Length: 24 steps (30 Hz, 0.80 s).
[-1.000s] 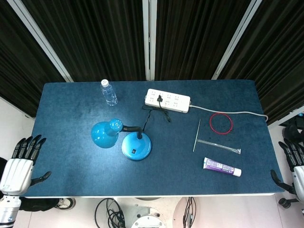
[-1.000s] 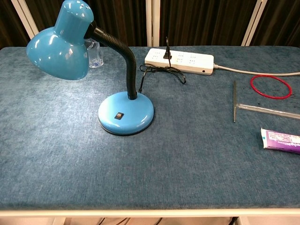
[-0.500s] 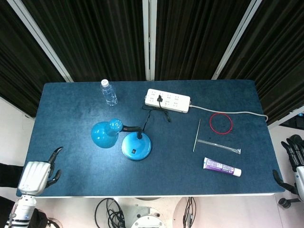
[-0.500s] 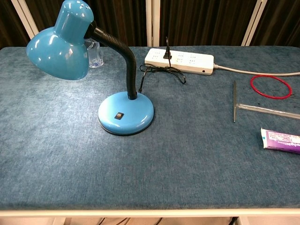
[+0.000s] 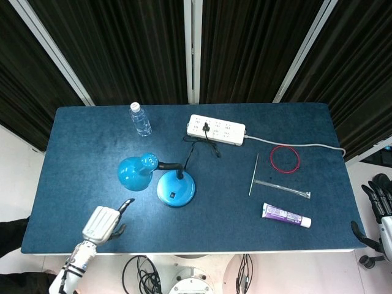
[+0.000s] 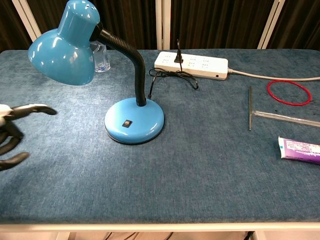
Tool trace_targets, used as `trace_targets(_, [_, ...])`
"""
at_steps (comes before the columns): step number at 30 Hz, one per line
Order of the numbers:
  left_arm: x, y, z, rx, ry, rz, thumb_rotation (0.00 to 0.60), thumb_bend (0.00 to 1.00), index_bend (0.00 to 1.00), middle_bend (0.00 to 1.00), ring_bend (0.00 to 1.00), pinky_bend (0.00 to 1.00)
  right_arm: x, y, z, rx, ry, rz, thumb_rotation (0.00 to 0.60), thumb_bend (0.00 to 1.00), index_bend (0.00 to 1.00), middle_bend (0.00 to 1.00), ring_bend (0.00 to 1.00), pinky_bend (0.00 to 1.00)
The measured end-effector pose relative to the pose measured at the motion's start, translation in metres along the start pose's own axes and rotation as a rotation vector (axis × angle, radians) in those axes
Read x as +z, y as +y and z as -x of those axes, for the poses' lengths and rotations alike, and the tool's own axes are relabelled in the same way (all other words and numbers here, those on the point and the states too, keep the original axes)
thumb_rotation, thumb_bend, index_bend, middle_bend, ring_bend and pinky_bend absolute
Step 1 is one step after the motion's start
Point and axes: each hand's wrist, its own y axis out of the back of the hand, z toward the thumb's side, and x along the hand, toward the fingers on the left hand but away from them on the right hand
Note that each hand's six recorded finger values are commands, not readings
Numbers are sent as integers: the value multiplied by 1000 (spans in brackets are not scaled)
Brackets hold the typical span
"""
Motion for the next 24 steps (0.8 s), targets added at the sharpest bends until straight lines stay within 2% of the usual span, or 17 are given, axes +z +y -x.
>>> trace_targets(7, [31, 0, -33, 3, -85, 0, 600, 392, 141, 808, 798, 831, 0, 1, 1, -3, -5, 0, 600, 308, 0, 0, 0, 0])
trace_targets(24, [57, -12, -74, -42, -140, 12, 600, 403, 161, 806, 797, 830, -7, -2, 4, 8, -22, 4, 600, 309, 0, 0, 0, 0])
